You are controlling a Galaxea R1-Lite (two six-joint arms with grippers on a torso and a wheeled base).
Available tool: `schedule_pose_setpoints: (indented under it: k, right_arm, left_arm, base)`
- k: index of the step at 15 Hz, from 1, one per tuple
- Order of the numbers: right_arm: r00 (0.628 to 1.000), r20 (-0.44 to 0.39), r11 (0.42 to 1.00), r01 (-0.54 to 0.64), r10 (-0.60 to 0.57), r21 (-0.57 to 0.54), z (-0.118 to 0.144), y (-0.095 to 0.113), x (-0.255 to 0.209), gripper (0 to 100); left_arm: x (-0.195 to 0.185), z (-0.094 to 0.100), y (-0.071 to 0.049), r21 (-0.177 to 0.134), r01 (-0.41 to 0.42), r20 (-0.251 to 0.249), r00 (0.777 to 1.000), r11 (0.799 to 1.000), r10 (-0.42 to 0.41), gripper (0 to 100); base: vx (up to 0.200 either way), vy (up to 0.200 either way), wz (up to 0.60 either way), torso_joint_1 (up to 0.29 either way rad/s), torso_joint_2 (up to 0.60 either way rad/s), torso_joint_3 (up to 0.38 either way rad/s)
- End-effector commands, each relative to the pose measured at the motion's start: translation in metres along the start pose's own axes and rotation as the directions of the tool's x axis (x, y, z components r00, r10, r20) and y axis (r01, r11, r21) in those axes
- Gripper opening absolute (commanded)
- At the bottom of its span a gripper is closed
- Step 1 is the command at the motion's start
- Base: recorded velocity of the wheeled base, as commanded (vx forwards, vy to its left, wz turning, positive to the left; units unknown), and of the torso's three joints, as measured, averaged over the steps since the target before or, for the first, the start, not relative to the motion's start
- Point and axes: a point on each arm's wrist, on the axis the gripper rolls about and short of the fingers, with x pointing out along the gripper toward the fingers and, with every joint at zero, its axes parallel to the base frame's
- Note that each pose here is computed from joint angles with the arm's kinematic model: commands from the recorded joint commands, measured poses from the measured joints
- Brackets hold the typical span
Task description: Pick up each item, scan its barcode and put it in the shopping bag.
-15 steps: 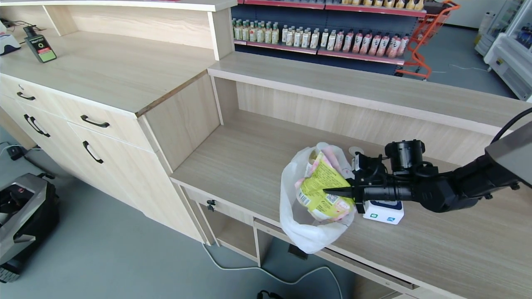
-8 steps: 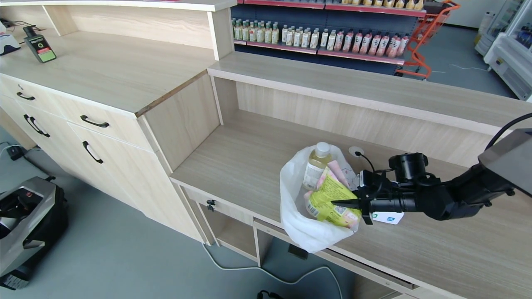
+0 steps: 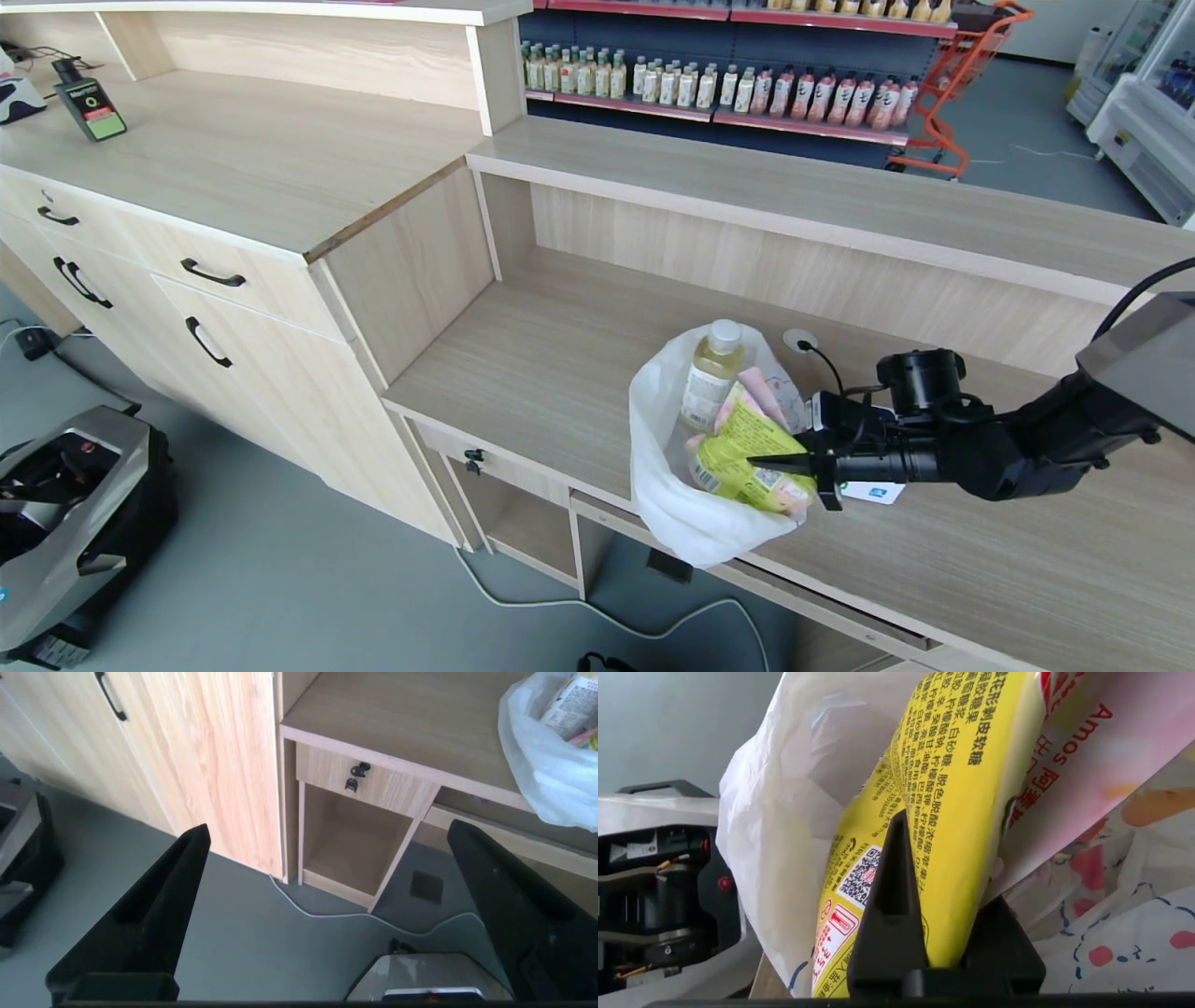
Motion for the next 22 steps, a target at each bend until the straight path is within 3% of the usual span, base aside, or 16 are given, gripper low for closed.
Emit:
schedule_pose_setpoints:
  k: [1, 3, 4, 9, 13, 15, 17, 19, 22]
  right_arm:
    - [1.0, 0.003, 1.0, 0.003, -0.003, -0.005, 0.002, -0.001, -0.001, 0]
    - [1.0, 0.005, 1.0, 0.004, -0.004, -0.007, 0.004, -0.001, -0.002, 0]
    - [1.0, 0.005, 1.0, 0.004, -0.004, -0.007, 0.004, -0.001, -0.002, 100]
    - [0.999, 0.028, 1.0, 0.021, -0.02, -0.005, 0.027, -0.002, -0.016, 100]
    - [0.994, 0.066, 0.992, 0.084, -0.09, 0.093, 0.087, 0.014, -0.065, 100]
    - [0.986, 0.092, 0.987, 0.133, -0.141, 0.087, 0.121, 0.032, -0.097, 100]
    - [0.978, 0.097, 0.982, 0.18, -0.185, 0.053, 0.137, 0.044, -0.116, 100]
    - [0.958, 0.078, 0.961, 0.275, -0.277, 0.033, 0.144, 0.052, -0.147, 100]
    - [0.898, 0.033, 0.898, 0.439, -0.439, 0.019, 0.154, 0.05, -0.189, 100]
  left_arm:
    - [0.0, 0.0, 0.0, 0.0, 0.0, 0.0, 1.0, 1.0, 0.0, 100]
    - [0.0, 0.0, 0.0, -0.002, 0.0, 0.0, 1.0, 1.0, 0.0, 100]
    - [0.0, 0.0, 0.0, 0.0, 0.0, 0.0, 1.0, 1.0, 0.0, 100]
    - [0.0, 0.0, 0.0, 0.0, 0.0, 0.0, 1.0, 1.0, 0.0, 100]
    - [0.0, 0.0, 0.0, 0.0, 0.0, 0.0, 1.0, 1.0, 0.0, 100]
    - [0.0, 0.0, 0.0, 0.0, 0.0, 0.0, 1.0, 1.0, 0.0, 100]
    - [0.0, 0.0, 0.0, -0.002, 0.0, 0.0, 1.0, 1.0, 0.0, 100]
    - [0.0, 0.0, 0.0, 0.0, 0.0, 0.0, 1.0, 1.0, 0.0, 100]
    - [0.0, 0.0, 0.0, 0.0, 0.0, 0.0, 1.0, 1.0, 0.0, 100]
  base:
    - [0.0, 0.0, 0.0, 0.0, 0.0, 0.0]
    - [0.0, 0.0, 0.0, 0.0, 0.0, 0.0]
    - [0.0, 0.0, 0.0, 0.0, 0.0, 0.0]
    - [0.0, 0.0, 0.0, 0.0, 0.0, 0.0]
    - [0.0, 0.0, 0.0, 0.0, 0.0, 0.0]
    - [0.0, 0.0, 0.0, 0.0, 0.0, 0.0]
    - [0.0, 0.0, 0.0, 0.0, 0.0, 0.0]
    - [0.0, 0.0, 0.0, 0.0, 0.0, 0.0]
    - [0.0, 0.0, -0.6, 0.001, 0.0, -0.001]
